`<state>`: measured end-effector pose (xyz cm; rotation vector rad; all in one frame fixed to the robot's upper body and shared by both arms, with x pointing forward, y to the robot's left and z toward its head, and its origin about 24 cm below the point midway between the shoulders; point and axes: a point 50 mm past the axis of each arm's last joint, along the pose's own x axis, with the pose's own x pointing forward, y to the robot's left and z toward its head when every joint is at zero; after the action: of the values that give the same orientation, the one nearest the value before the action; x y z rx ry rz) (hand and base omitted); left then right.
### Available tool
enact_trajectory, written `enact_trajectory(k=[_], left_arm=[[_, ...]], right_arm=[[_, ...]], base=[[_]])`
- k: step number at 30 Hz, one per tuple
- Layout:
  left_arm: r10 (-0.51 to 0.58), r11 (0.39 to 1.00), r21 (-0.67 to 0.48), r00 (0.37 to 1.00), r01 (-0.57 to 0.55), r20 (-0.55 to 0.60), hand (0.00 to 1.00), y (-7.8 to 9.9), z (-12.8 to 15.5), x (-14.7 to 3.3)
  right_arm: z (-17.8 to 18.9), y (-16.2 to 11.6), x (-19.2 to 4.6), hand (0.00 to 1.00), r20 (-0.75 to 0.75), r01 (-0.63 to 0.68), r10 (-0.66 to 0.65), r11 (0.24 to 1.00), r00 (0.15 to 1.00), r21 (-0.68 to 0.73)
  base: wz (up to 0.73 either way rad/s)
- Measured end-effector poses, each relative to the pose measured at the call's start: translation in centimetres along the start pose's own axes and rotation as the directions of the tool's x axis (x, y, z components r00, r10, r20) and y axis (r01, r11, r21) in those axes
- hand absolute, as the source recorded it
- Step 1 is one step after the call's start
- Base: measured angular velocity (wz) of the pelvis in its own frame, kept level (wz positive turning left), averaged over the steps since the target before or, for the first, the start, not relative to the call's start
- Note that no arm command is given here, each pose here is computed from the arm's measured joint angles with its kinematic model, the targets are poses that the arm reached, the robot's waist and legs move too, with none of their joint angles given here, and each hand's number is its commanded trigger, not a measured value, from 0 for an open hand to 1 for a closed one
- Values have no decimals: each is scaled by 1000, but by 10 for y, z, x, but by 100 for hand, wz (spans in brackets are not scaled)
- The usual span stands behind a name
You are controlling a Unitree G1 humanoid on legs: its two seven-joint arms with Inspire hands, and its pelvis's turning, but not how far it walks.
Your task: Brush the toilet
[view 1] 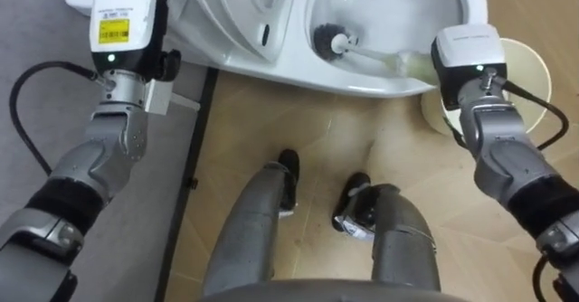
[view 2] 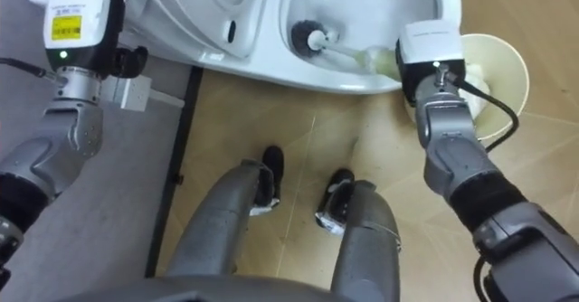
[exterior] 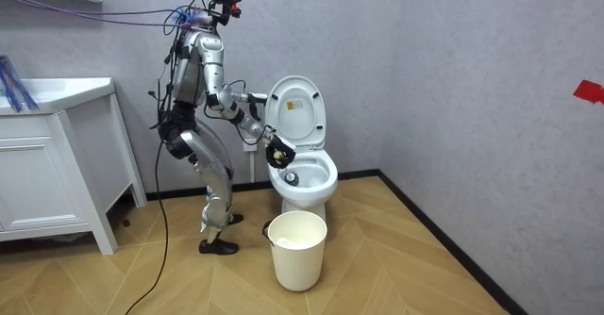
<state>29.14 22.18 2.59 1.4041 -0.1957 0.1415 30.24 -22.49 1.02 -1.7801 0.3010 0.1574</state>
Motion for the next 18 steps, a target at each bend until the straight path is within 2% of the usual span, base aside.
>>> enact_trajectory(k=[2,6,8,10,12,17,18], left_arm=[[-9,1000,19,1000,9,8,0,0,-1,2],[24,998,61,999,-27,49,0,10,1,14],[65,994,86,995,-71,69,0,14,3,17],[87,988,118,992,-98,95,0,18,7,20],[91,987,122,991,-103,98,0,19,7,22],[82,982,162,990,-100,116,0,21,12,30],[76,982,162,990,-95,116,0,22,13,32]], right_arm=[[-12,0,11,100,-30,-37,38,999,999,38],[-35,3,24,100,-112,-55,92,954,989,294],[-45,-1,28,100,-156,-16,80,925,985,379],[-58,-11,31,100,-230,77,31,890,973,449],[-65,-22,34,100,-264,132,-8,880,964,457],[-67,-27,34,100,-235,136,-65,945,970,299],[-62,-29,34,100,-198,132,-87,965,976,228]], base=[[-7],[9],[31],[31],[14],[1],[-12]])
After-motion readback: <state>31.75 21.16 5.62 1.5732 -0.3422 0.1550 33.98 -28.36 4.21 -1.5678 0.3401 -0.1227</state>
